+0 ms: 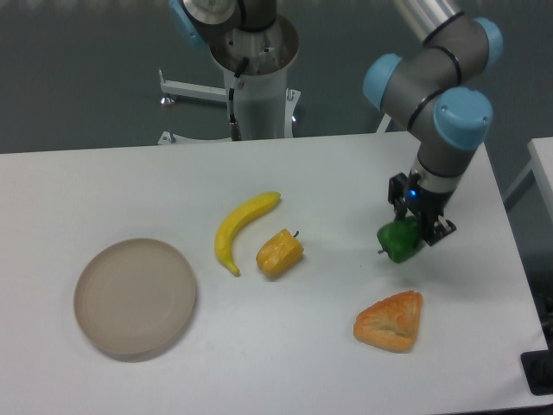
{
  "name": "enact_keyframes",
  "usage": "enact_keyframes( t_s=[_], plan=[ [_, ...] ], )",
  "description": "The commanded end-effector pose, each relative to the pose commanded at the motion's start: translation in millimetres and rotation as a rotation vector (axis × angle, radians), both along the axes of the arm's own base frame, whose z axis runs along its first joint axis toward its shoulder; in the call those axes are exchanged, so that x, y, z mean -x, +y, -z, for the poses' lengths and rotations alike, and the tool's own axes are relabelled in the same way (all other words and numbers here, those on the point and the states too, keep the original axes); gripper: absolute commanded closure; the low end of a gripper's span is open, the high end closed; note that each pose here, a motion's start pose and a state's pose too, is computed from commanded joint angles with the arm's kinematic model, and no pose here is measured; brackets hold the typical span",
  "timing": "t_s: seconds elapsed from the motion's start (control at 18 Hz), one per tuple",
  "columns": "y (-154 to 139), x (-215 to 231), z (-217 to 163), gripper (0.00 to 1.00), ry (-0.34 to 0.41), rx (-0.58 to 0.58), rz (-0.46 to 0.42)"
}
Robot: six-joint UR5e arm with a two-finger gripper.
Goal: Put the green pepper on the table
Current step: 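Lift the green pepper and carry it away from the pastry, then lower the green pepper onto the table surface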
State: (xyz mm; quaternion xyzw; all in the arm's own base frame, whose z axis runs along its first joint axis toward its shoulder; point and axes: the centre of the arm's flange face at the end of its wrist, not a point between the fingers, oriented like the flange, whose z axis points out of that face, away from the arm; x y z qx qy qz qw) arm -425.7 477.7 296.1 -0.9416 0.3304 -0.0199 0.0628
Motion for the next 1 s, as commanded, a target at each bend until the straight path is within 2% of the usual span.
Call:
enact_keyframes(
  t_s=[0.17,0.33,0.67,1.0],
  plan=[
    [-14,-10,6,0.68,-0.071,-0.030,-0.094],
    [-21,-18,15,0.68,-0.096,-0.007,-0.154],
    [-21,-20,15,0.68,-0.104,-0.002,-0.181],
    [-19,-21,20,0.67,-0.133,-0.006,-0.246]
  ],
)
